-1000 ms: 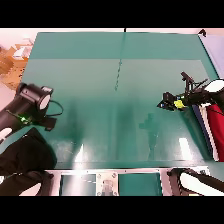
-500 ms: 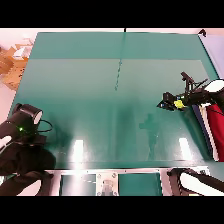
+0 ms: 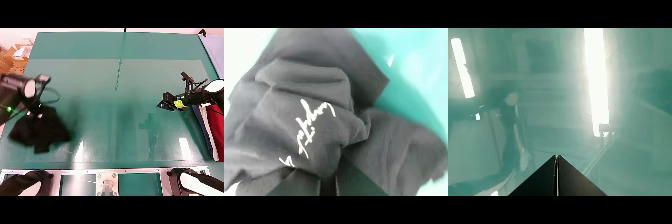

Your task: Fold the shirts.

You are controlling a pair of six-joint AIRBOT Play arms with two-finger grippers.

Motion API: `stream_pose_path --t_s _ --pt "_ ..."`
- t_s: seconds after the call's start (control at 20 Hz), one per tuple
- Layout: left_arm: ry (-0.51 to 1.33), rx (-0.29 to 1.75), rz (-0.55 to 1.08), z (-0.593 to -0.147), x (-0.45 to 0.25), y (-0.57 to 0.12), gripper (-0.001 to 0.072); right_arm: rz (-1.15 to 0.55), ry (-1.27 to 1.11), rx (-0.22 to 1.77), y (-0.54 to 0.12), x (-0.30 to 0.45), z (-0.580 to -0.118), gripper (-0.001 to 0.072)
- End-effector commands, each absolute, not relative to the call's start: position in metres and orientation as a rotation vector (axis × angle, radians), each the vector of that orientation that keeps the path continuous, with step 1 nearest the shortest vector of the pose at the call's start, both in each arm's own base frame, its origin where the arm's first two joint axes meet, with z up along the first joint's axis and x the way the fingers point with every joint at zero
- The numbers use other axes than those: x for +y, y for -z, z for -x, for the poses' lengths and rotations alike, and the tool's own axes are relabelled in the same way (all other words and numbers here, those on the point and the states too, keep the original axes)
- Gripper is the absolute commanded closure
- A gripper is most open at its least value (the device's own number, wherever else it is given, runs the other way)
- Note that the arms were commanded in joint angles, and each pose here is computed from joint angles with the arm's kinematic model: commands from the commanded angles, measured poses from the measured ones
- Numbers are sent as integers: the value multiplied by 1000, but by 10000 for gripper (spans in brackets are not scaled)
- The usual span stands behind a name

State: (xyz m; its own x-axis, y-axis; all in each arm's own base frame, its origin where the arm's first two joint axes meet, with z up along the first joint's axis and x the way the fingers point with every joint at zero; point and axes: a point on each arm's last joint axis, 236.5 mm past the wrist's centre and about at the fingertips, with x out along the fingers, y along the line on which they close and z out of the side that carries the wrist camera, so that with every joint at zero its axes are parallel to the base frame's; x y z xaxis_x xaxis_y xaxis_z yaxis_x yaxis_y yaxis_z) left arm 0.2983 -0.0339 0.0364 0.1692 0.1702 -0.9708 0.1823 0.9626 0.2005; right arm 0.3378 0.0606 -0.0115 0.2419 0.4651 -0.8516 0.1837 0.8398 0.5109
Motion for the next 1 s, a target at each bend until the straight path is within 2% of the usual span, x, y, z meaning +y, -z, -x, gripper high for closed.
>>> stream_pose_path --t_s 0.0,0.2,0.4,0.45,0.5,0.55,0.6,0.75,0.85,0.9,0.95 --pt "304 1045 -268 -344 -146 -126 690 -584 -209 1334 11 61 -338 691" --pt "552 853 -188 -351 -252 -149 690 -585 -207 1330 11 61 -338 691" --pt "703 868 -61 -364 -334 -103 686 -585 -207 1330 11 61 -339 691" --pt "726 914 -16 -364 -348 -84 535 -589 -208 1329 11 61 -339 691" --pt "727 954 9 -364 -353 -69 136 -590 -206 1330 11 61 -339 690" --pt "725 983 18 -363 -353 -62 -4 -590 -207 1330 11 61 -339 689" --pt "716 1004 9 -362 -346 -60 -5 -591 -206 1329 11 61 -339 682" --pt "662 1064 -46 -367 -294 -77 -4 -604 -214 1323 8 64 -340 483" --pt "568 1088 -45 -380 -244 -87 -5 -625 -224 1314 6 67 -343 261" --pt "519 1110 -27 -386 -221 -85 -4 -659 -244 1305 3 74 -345 219" --pt "472 1132 -1 -392 -199 -79 -4 -685 -259 1294 1 81 -350 216"
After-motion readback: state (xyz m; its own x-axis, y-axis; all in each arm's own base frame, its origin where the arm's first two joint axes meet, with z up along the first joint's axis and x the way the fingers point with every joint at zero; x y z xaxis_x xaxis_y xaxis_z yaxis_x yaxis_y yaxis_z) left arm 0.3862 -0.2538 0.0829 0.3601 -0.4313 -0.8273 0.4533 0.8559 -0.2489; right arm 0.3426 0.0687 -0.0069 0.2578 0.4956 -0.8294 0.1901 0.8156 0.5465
